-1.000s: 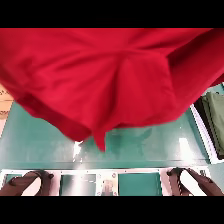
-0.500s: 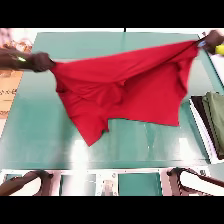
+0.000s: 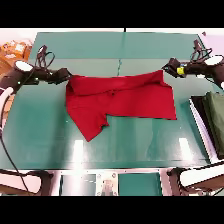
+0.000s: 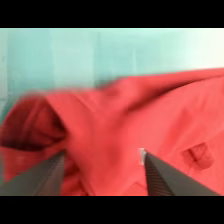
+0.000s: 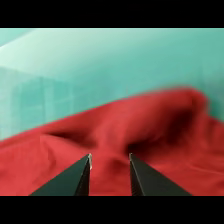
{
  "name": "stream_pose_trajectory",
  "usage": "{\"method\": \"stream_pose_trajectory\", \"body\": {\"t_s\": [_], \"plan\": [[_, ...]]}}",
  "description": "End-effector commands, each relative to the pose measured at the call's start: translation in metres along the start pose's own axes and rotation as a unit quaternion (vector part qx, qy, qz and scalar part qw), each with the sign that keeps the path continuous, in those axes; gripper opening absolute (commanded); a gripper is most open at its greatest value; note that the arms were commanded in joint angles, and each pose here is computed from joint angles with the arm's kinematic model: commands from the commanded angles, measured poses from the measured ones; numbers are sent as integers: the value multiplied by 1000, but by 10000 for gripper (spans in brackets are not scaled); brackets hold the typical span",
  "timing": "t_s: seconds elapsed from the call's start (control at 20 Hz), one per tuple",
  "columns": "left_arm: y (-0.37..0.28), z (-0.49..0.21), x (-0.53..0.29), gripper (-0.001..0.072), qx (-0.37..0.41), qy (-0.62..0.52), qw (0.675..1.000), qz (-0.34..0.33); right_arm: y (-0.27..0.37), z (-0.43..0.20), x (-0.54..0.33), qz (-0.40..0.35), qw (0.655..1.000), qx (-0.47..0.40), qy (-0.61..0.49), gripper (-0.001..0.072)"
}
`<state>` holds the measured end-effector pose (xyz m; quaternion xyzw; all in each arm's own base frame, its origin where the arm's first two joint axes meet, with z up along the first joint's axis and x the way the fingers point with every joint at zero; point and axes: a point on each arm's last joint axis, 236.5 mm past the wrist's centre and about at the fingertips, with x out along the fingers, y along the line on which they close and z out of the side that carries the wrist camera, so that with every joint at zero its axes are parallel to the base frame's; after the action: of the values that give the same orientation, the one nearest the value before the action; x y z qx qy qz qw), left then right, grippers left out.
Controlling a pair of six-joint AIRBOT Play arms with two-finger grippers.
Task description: Fold the shirts.
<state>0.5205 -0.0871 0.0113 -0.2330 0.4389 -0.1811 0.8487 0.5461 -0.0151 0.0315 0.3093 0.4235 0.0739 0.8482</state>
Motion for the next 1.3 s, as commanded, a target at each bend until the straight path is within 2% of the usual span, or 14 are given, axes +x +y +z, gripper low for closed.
{"method": "stream_pose_trajectory", "body": {"t_s": [0.0, 0.05, 0.1, 0.15, 0.35, 0.45, 0.6, 0.7, 0.8, 0.95, 1.0, 1.05, 1.1, 1.25], "plan": [[10, -1, -28, 558, -15, 44, 998, -34, -27, 0, -29, 6, 999, 37, 38, 249], [14, -5, -41, 558, -25, 64, 997, -45, -37, -4, -44, 5, 997, 52, 51, 37], [20, -12, -52, 557, -47, 82, 994, -51, -47, -8, -55, 2, 996, 61, 62, 12], [29, -23, -61, 558, -69, 107, 991, -50, -58, -16, -65, -4, 995, 72, 75, 12], [75, -105, -77, 553, -140, 242, 960, 31, -98, -56, -91, -59, 989, 97, 95, 11], [76, -141, -68, 495, -180, 272, 945, 21, -117, -75, -104, -89, 985, 116, 87, 11], [71, -167, -46, 497, -222, 257, 940, -15, -143, -100, -118, -115, 977, 165, 68, 11], [69, -173, -30, 497, -222, 237, 946, -19, -157, -124, -116, -119, 970, 193, 83, 13], [62, -181, -14, 497, -199, 238, 951, -9, -163, -143, -108, -121, 965, 213, 93, 105], [51, -177, 10, 496, -165, 217, 962, 8, -167, -161, -101, -121, 960, 230, 104, 152], [47, -179, 13, 465, -158, 219, 963, 8, -167, -163, -100, -121, 959, 232, 106, 250], [44, -182, 12, 200, -151, 226, 962, 2, -167, -164, -100, -121, 959, 232, 107, 348], [42, -185, 9, 24, -144, 234, 961, -4, -167, -163, -100, -121, 959, 232, 107, 404], [49, -186, 1, 23, -147, 241, 959, -2, -169, -167, -98, -121, 956, 241, 113, 418]]}}
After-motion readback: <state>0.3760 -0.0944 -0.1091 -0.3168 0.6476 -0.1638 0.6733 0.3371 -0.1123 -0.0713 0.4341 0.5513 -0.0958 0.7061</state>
